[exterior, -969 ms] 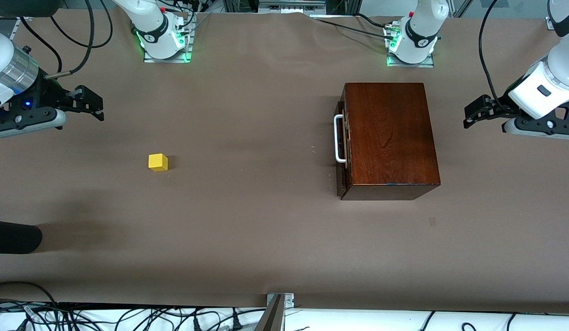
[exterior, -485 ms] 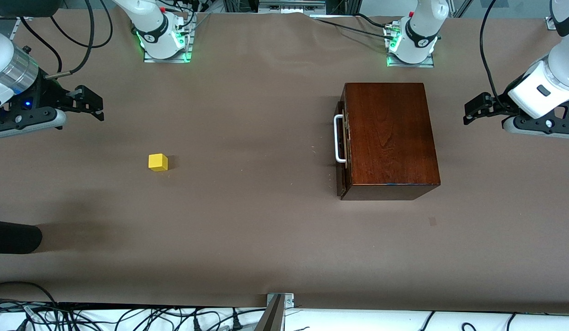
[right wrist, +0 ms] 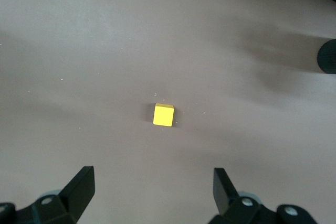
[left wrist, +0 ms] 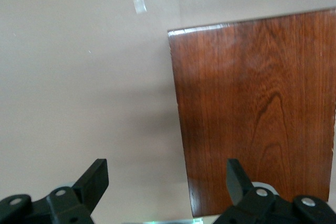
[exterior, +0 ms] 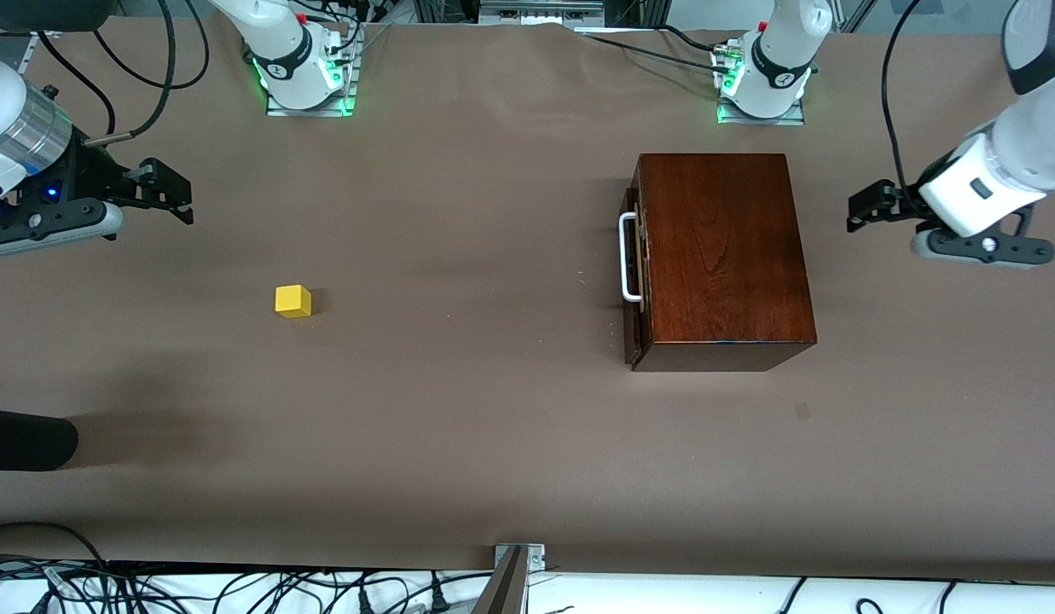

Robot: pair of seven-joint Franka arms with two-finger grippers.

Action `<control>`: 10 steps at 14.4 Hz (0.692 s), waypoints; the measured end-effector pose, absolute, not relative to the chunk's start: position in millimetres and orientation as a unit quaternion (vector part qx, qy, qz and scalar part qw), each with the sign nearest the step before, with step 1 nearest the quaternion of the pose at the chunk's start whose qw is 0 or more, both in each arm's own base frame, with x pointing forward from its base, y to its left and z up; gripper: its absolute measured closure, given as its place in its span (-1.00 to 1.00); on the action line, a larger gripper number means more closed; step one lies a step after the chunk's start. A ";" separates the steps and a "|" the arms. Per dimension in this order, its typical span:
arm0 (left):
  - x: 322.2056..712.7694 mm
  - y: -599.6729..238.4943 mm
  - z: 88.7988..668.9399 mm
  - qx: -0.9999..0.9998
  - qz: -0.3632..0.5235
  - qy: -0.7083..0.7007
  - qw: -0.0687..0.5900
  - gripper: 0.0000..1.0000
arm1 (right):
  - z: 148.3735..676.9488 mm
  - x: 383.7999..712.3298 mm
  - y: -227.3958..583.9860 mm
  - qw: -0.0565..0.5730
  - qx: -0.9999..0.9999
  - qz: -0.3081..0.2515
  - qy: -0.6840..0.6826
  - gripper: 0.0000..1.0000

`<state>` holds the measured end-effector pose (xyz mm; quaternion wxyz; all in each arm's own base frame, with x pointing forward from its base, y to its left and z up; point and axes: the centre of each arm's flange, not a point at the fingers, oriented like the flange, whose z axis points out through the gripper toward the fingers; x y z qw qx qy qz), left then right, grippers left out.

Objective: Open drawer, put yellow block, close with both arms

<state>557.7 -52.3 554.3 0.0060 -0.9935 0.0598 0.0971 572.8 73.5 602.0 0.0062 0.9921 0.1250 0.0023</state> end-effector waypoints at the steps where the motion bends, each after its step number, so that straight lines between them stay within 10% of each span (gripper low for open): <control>1: 556.0 -65.3 553.5 -0.992 0.100 0.071 0.007 -1.00 | 602.0 572.8 73.8 0.006 0.992 0.002 0.125 -1.00; 10: 534.1 -277.5 498.3 -0.996 0.085 0.019 0.001 -1.00 | 602.4 572.7 74.4 0.006 0.992 0.003 0.126 -1.00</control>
